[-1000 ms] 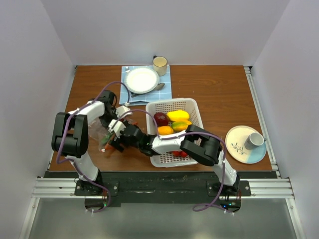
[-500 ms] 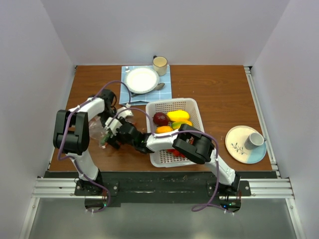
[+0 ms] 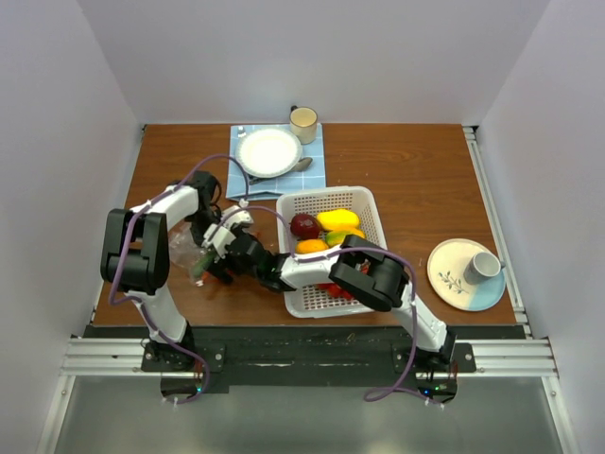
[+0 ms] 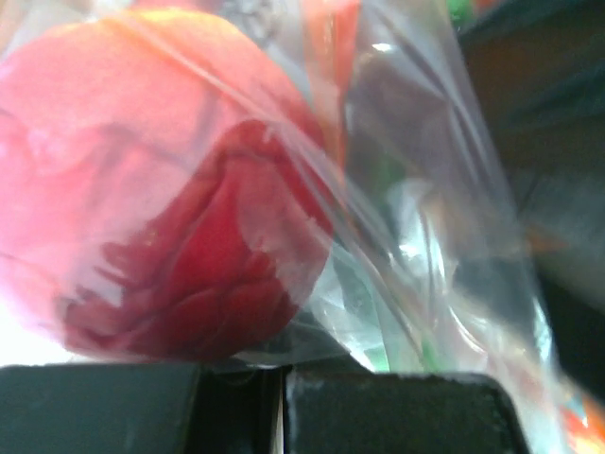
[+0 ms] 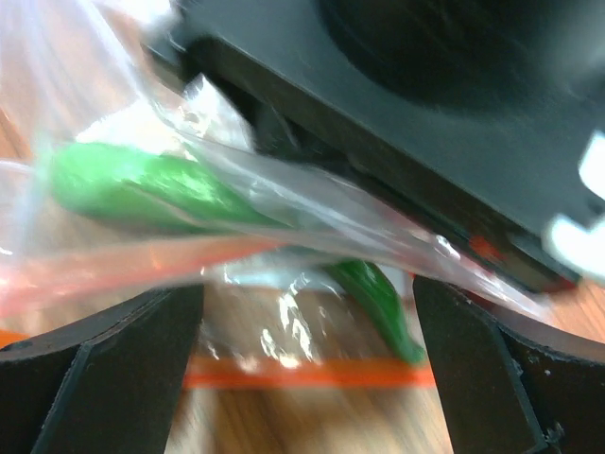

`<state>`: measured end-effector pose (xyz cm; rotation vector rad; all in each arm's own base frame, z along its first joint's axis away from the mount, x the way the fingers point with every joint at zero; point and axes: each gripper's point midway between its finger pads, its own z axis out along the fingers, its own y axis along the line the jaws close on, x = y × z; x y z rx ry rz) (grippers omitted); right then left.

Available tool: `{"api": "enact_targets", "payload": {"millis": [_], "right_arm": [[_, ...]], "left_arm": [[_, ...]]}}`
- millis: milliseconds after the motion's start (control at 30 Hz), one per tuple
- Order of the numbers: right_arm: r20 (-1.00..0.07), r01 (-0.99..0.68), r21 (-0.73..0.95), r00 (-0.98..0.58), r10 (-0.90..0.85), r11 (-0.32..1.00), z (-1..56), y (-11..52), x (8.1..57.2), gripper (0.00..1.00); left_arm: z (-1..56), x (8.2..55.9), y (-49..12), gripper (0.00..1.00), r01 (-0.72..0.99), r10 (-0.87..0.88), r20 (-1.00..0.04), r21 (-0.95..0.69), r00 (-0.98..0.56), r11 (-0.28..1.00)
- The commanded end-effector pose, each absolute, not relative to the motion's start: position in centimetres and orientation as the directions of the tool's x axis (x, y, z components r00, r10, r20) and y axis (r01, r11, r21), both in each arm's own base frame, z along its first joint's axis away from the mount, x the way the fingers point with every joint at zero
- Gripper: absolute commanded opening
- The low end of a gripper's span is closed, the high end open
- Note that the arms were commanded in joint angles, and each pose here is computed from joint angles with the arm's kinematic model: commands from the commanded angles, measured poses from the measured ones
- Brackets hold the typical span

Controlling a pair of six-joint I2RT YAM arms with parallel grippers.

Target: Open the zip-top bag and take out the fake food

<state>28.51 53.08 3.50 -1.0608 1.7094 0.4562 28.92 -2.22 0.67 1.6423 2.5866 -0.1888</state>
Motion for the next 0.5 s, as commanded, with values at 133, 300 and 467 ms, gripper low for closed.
{"api": "enact_targets", "payload": {"millis": [133, 300, 467], "right_arm": [[-0.924, -0.684, -0.128, -0.182, -0.337, 0.718, 7.1, 45.5, 34.6, 0.99], [-0.921, -0.711, -0.085, -0.211, -0.326, 0.698, 6.8, 46.1, 35.3, 0.98], [-0.926, -0.77, -0.049, -0.203, -0.317, 0.636, 7.1, 47.5, 34.2, 0.96]], "left_arm": [[-3.0, 21.4, -3.8, 0.0, 0.867, 0.918, -0.082, -0.37, -0.389, 0.334], [-3.0, 21.6, -4.0, 0.0, 0.865, 0.915, -0.088, -0.371, -0.394, 0.337], [-3.0, 22.2, -3.5, 0.0, 0.873, 0.916, -0.07, -0.341, -0.394, 0.349]]}}
